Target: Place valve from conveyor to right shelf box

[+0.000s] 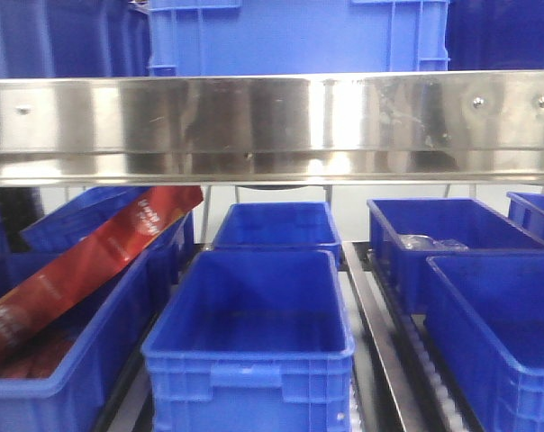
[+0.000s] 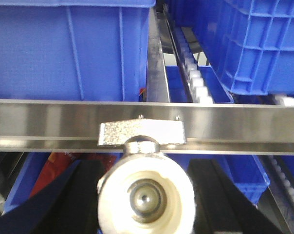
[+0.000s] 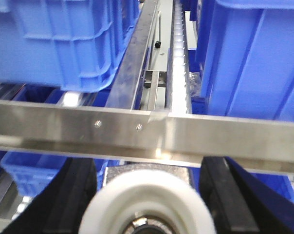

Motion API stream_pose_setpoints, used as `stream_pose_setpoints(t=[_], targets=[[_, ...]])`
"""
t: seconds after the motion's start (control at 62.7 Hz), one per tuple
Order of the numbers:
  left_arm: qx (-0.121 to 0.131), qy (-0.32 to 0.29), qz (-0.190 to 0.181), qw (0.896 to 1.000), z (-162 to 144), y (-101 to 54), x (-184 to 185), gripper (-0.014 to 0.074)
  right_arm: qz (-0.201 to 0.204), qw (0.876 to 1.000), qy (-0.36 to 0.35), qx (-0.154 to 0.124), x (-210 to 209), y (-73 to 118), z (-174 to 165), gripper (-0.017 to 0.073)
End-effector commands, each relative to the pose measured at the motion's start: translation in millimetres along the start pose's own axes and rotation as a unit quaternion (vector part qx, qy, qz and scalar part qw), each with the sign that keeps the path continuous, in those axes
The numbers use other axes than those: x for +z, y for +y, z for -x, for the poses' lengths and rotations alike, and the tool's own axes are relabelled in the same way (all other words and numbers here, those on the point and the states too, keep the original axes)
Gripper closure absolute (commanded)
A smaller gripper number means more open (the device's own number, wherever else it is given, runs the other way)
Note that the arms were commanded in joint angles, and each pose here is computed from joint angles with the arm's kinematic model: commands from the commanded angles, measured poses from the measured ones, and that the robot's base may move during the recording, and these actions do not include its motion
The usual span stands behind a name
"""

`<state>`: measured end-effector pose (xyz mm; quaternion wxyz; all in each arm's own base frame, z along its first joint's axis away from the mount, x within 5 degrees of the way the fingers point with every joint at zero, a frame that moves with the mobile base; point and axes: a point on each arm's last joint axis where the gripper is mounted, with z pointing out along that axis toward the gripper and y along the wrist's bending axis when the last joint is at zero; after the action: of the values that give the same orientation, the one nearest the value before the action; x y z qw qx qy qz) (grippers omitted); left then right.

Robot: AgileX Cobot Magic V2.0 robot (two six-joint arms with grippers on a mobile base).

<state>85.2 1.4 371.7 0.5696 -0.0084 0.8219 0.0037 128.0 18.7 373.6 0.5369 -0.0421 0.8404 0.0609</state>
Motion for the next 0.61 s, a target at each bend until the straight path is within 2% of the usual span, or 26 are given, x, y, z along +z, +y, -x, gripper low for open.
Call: stream_pose_setpoints(t=[0.0, 0.59], targets=[[-0.003, -0.035, -0.002, 0.999, 6.8, -0.5, -3.2, 0.0704, -0.003, 0.999, -0.044, -0.004, -4.6, -0.3, 9.3, 0.0721], [-0.003, -0.035, -0.002, 0.999, 6.8, -0.5, -3.2, 0.0704, -0.003, 0.999, -0.044, -0.004, -4.6, -0.3, 9.3, 0.0721]])
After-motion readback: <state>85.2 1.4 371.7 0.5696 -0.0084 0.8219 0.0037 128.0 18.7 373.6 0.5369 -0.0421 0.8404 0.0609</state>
